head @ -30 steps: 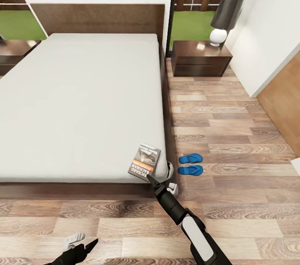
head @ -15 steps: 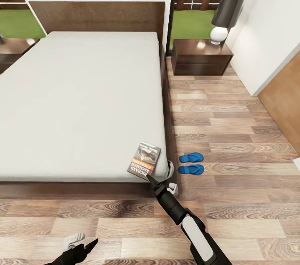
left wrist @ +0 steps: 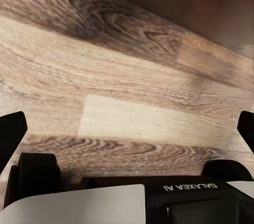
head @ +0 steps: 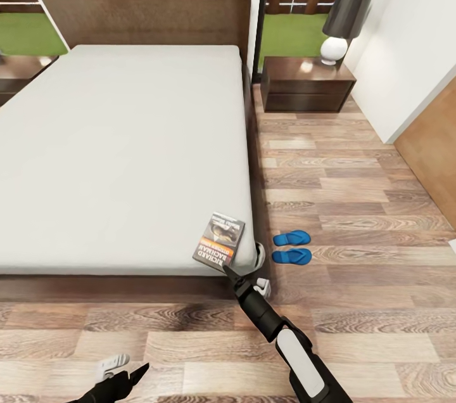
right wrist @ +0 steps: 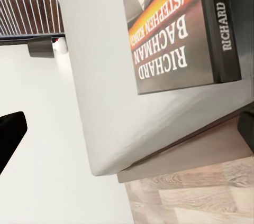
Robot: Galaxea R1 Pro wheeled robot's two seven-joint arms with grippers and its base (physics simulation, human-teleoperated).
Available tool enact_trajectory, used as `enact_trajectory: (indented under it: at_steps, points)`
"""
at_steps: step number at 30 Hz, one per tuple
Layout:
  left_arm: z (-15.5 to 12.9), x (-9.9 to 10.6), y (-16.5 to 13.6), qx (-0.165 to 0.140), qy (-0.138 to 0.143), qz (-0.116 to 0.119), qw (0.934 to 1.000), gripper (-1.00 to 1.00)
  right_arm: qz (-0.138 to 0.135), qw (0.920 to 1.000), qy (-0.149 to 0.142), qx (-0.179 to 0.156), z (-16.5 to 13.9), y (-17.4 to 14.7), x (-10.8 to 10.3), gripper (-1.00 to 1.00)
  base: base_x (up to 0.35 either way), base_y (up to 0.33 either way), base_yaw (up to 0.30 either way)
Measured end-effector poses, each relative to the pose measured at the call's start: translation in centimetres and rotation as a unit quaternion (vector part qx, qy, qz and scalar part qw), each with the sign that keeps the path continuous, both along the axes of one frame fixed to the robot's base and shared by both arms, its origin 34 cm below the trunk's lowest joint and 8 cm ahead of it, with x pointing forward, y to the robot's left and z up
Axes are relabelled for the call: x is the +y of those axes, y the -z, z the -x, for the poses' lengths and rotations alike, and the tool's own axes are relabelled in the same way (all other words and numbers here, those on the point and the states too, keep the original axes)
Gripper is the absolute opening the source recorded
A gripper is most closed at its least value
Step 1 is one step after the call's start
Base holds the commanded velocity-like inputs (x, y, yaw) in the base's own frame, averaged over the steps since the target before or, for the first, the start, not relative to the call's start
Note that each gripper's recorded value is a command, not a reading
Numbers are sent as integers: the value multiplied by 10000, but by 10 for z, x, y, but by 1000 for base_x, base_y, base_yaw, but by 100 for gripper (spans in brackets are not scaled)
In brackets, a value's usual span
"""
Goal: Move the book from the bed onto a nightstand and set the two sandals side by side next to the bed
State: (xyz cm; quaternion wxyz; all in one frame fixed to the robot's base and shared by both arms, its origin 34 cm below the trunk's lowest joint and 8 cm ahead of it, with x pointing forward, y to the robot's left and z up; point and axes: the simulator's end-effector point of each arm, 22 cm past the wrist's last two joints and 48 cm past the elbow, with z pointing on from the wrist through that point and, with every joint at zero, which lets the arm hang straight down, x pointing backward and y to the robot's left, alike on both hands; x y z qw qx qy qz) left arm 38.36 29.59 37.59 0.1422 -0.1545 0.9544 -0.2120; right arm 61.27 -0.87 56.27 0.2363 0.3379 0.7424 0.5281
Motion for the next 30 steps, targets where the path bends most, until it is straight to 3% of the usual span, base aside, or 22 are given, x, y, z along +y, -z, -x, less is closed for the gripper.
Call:
enact_trajectory:
  at_steps: [30]
  points:
    - [6, 0, 53, -3, -1, 1, 10000, 100, -1, 10000, 1, -5, 6, 53, 0, 100, 0, 0, 0]
